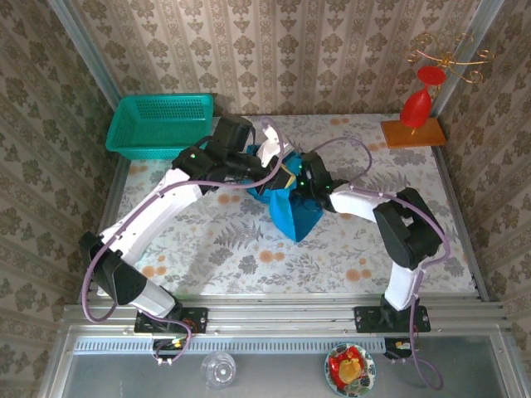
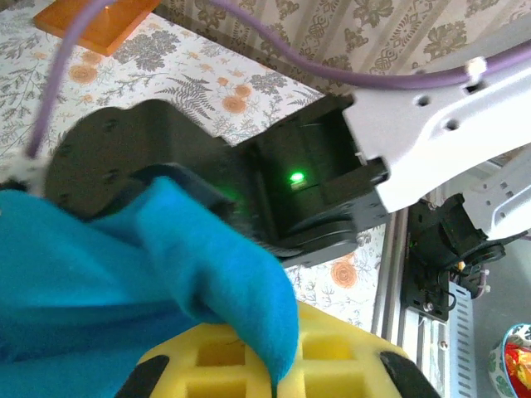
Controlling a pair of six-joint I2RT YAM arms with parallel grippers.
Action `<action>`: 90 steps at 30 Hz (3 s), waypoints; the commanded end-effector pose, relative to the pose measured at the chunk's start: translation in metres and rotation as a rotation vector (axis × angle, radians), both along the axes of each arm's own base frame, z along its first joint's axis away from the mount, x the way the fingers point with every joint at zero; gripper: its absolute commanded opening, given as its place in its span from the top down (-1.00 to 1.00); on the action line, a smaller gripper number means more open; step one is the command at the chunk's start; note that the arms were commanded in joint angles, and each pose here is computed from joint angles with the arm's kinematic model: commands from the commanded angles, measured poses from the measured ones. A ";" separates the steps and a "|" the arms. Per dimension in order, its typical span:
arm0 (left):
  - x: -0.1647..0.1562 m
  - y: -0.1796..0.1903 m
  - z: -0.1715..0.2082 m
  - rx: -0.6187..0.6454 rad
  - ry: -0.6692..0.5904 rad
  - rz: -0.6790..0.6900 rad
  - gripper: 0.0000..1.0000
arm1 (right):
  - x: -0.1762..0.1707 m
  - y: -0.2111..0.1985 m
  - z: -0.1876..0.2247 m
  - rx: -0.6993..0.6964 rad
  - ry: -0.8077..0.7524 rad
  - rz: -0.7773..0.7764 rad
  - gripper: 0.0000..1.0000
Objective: Fold the inside-out t-shirt
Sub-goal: Turn the T-shirt inside out at the center of the table.
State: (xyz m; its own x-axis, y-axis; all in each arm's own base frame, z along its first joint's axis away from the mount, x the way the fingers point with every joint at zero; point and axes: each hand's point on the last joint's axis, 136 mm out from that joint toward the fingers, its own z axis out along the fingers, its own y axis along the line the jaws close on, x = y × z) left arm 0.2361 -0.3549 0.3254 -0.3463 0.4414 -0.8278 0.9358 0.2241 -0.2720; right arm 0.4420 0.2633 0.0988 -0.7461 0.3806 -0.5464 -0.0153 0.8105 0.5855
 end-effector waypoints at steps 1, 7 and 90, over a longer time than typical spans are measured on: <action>-0.003 0.002 0.019 -0.013 -0.058 0.001 1.00 | -0.001 0.032 -0.005 -0.029 0.007 0.132 0.01; -0.001 0.003 0.030 -0.032 -0.082 0.031 1.00 | -0.010 0.046 -0.049 -0.210 0.158 0.221 -0.44; -0.029 -0.034 -0.238 0.302 0.216 0.046 0.12 | -0.083 -0.073 0.016 -0.118 0.369 0.033 1.00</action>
State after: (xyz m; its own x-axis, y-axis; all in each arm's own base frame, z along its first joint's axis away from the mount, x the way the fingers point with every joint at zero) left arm 0.2048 -0.3801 0.0969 -0.5502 0.6184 -0.5612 0.8340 0.3730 -0.4066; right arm 0.3448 0.1854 0.0892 -0.9322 0.2892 -0.2175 0.1802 0.8923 0.4139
